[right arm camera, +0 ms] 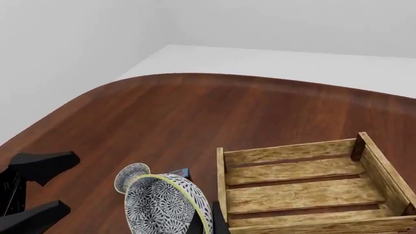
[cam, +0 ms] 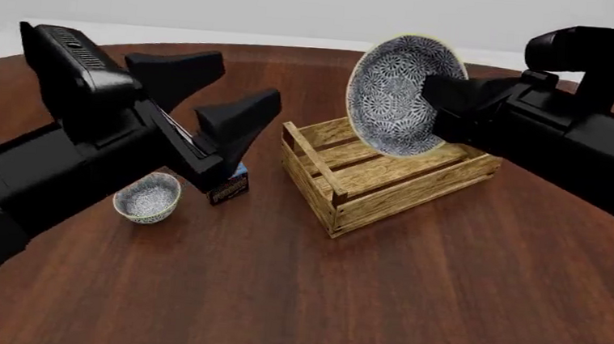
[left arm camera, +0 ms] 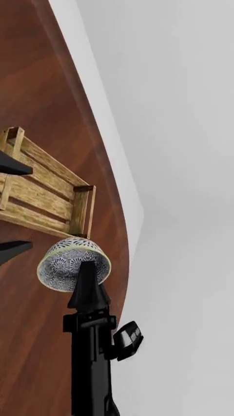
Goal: Stack the right bowl on the left bowl and place them in the tray.
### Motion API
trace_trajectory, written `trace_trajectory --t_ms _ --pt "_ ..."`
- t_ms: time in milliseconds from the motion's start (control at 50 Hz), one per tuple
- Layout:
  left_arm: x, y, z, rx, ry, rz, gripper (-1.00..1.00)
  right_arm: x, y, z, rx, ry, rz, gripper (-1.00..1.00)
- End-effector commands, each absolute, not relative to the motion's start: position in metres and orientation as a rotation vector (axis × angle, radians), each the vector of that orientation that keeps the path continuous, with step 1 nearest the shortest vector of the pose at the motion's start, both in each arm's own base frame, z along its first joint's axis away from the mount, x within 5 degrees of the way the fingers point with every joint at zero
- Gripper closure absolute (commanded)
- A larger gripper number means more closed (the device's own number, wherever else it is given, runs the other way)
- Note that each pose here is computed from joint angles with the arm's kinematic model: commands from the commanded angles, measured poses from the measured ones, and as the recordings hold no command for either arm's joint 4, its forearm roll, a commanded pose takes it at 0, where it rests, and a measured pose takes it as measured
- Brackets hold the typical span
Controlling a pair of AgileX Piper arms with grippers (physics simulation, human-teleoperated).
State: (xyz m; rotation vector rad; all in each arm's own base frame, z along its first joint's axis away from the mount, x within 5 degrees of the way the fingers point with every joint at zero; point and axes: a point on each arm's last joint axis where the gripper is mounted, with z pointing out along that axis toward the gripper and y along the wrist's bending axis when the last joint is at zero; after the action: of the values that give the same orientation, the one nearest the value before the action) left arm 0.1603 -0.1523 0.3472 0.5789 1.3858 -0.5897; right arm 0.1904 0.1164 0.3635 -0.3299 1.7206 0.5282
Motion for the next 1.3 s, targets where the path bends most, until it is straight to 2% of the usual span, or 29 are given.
trace_trajectory --t_ms 20,480,1300 --pt "0.162 -0.168 0.351 0.606 1.388 -0.633 -1.00 0.193 0.118 0.363 -0.309 1.725 0.544 1.00" --pt "0.179 -0.197 0.347 0.653 1.387 -0.633 -1.00 0.194 0.124 0.360 -0.331 1.734 0.558 1.00" --pt "0.219 -0.233 0.323 0.647 1.475 -0.628 -1.00 0.200 0.130 0.353 -0.338 1.755 0.560 1.00"
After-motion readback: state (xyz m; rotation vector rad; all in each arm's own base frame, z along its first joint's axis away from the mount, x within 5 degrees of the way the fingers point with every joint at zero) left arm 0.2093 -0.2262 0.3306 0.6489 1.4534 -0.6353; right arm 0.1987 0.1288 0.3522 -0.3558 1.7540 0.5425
